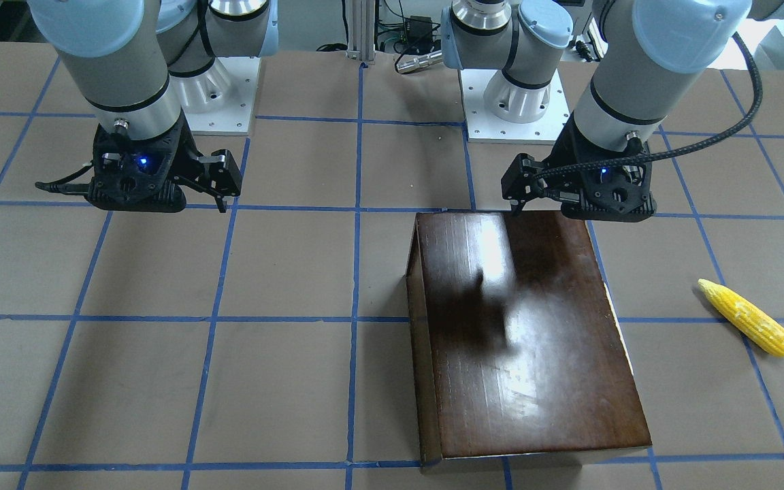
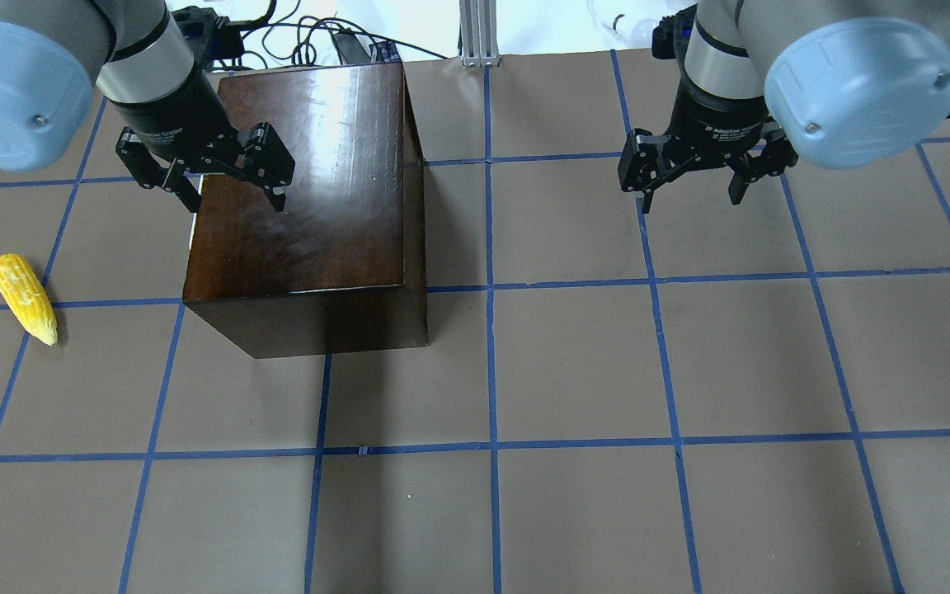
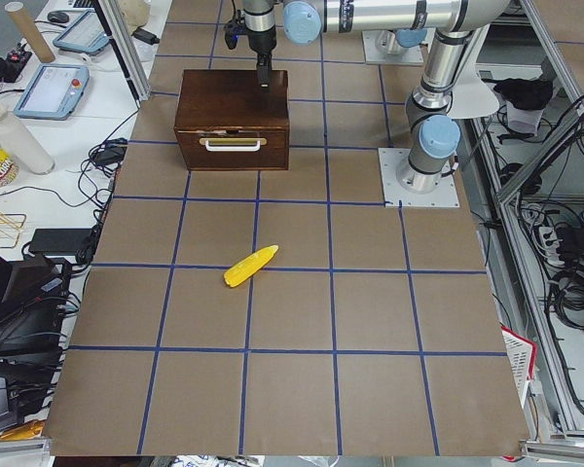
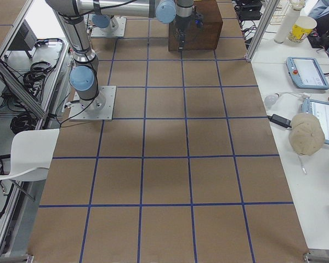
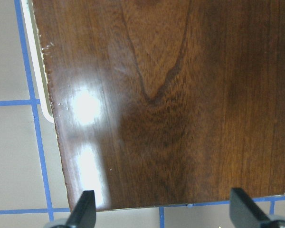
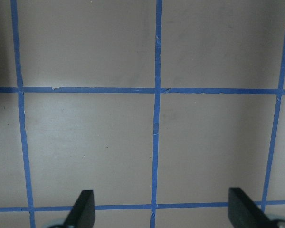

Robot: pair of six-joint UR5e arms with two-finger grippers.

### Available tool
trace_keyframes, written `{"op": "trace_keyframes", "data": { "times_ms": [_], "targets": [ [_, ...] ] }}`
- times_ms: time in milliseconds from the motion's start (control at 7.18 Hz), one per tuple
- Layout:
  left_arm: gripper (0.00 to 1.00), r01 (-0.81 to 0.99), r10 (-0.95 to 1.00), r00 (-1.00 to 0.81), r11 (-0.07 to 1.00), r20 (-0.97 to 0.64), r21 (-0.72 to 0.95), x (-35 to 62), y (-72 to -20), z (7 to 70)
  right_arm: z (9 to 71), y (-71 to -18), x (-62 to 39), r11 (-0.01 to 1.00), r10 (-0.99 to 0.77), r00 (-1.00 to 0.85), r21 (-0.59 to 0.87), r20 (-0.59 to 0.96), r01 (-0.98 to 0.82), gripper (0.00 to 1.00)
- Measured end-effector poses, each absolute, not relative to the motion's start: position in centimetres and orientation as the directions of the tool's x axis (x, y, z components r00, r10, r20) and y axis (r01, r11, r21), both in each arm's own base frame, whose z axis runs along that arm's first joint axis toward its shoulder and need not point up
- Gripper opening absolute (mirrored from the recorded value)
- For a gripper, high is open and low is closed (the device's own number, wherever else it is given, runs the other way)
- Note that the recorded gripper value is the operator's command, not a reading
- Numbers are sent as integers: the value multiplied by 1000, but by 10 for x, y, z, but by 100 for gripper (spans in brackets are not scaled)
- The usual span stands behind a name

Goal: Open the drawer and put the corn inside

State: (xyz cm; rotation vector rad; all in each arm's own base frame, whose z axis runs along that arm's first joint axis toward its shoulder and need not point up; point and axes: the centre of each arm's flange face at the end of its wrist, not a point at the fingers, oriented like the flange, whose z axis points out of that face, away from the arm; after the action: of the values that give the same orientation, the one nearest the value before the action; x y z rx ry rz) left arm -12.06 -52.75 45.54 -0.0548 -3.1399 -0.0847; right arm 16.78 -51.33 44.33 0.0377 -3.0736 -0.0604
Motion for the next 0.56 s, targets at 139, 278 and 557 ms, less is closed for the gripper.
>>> {"op": "trace_keyframes", "data": {
  "times_ms": [139,278,557],
  "targets": [
    [100,34,34,-999,998,1,53,-120,-527,456,443,-513,168,999,-26,-997,40,67,-23,100],
    [100,34,34,-999,998,1,52,-120,-527,456,443,-514,168,999,-26,-997,40,67,-23,100],
    [100,33,33,-999,998,1,51,-120,-527,456,443,-514,168,999,-26,-997,41,67,-23,100]
  ]
}}
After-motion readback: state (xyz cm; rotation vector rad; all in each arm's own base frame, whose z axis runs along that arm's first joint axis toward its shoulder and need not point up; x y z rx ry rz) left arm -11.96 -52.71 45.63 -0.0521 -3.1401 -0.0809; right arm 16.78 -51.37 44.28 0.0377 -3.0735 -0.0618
